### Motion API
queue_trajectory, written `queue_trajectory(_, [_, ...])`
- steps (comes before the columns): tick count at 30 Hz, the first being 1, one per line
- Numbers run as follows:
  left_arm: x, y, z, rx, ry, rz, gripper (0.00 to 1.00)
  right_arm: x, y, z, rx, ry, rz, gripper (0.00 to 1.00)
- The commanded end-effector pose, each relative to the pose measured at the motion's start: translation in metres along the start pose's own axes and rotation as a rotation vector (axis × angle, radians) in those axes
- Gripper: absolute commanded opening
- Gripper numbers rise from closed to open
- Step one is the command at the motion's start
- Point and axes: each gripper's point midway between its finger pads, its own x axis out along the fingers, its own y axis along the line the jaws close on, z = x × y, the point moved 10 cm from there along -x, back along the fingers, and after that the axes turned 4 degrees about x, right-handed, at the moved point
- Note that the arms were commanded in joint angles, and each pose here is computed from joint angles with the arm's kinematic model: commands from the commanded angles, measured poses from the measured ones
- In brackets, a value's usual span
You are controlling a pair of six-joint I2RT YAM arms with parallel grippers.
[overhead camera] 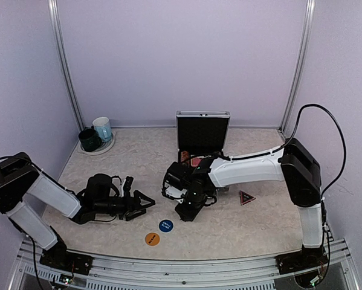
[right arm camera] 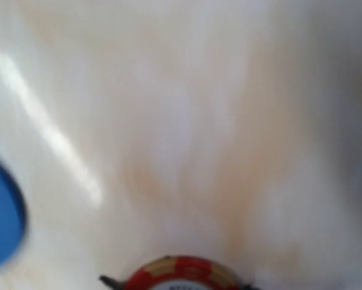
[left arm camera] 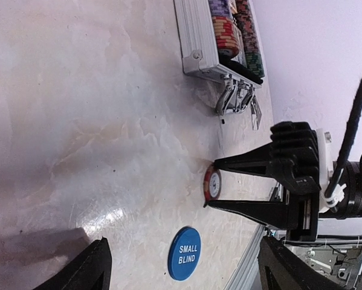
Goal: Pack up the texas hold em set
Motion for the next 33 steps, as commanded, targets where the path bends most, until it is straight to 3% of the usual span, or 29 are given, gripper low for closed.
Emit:
queue_trajectory(1, [0.019,-0.011,0.003,0.035,0.033,-0.057,0.83,-0.001,-0.004,-0.043,0.057,0.051,-0.020,0.30])
queue_trajectory(10, [0.065,-0.029,0.004,0.060,0.115,-0.123,0.82,-0.020,-0.011,-0.051,0.112,-0.098,-0.052,0.30])
queue_trajectory(20, [0.085,-0.036,0.002,0.066,0.167,-0.175,0.82,-0.043,-0.013,-0.043,0.091,-0.224,-0.058,0.31])
queue_trajectory(22, [0.087,-0.037,0.003,0.067,0.172,-0.174,0.82,-0.044,-0.012,-0.044,0.086,-0.203,-0.053,0.38])
queue_trajectory(25, [0.088,-0.036,0.004,0.069,0.170,-0.165,0.82,-0.038,-0.009,-0.049,0.085,-0.129,-0.017,0.58])
queue_trajectory(28, [0.088,-0.037,0.004,0.073,0.169,-0.164,0.82,-0.024,-0.008,-0.059,0.094,-0.053,-0.006,0.71])
queue_trajectory(33, [0.091,-0.037,0.003,0.069,0.176,-0.166,0.82,-0.009,-0.005,-0.064,0.097,-0.017,0.017,0.75])
